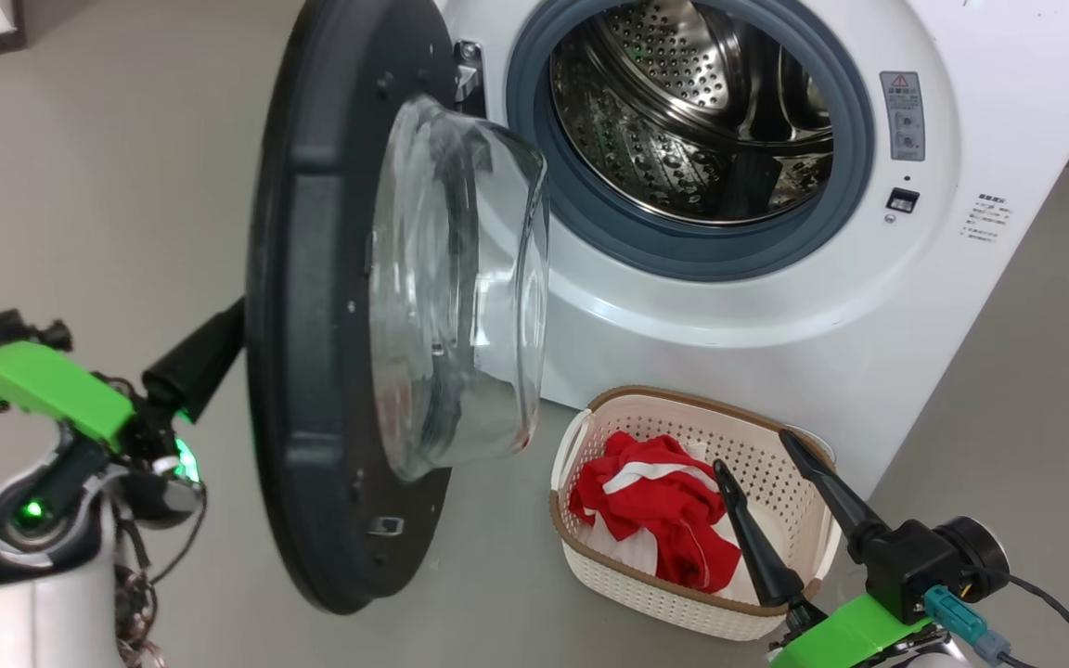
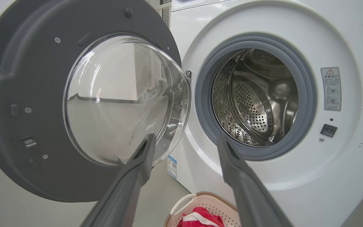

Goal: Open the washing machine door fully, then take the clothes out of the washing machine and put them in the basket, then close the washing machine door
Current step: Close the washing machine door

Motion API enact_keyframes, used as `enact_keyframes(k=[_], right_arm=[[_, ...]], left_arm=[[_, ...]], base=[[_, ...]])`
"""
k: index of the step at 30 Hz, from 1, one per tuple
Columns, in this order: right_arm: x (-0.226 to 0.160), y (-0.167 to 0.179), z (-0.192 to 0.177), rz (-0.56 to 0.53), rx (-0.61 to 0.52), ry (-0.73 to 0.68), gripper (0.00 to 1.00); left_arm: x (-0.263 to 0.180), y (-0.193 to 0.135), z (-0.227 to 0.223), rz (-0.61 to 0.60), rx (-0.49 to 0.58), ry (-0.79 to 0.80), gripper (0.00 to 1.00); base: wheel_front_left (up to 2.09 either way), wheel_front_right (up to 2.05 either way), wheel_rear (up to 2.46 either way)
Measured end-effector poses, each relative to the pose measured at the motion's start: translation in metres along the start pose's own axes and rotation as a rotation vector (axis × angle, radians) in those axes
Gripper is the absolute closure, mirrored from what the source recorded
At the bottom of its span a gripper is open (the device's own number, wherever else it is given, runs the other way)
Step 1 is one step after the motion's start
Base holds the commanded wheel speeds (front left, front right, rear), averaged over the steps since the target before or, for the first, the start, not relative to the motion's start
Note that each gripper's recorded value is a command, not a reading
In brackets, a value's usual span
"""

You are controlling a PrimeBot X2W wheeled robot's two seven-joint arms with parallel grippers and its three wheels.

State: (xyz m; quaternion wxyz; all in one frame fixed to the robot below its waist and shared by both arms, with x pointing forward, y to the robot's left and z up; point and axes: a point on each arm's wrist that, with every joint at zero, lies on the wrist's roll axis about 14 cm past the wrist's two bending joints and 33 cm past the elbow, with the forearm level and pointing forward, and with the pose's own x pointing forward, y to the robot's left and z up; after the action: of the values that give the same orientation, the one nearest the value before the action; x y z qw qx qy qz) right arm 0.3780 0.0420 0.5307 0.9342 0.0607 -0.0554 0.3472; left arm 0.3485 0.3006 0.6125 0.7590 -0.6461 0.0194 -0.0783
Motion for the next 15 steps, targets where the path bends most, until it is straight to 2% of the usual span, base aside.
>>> enact_keyframes(k=[15], right_arm=[[-0.011, -0.018, 0.000, -0.066, 0.023, -0.001, 0.00]], left_arm=[[0.029, -0.005, -0.059, -0.040, -0.028, 0.100, 1.00]], base=[[0.00, 0.00, 0.00]])
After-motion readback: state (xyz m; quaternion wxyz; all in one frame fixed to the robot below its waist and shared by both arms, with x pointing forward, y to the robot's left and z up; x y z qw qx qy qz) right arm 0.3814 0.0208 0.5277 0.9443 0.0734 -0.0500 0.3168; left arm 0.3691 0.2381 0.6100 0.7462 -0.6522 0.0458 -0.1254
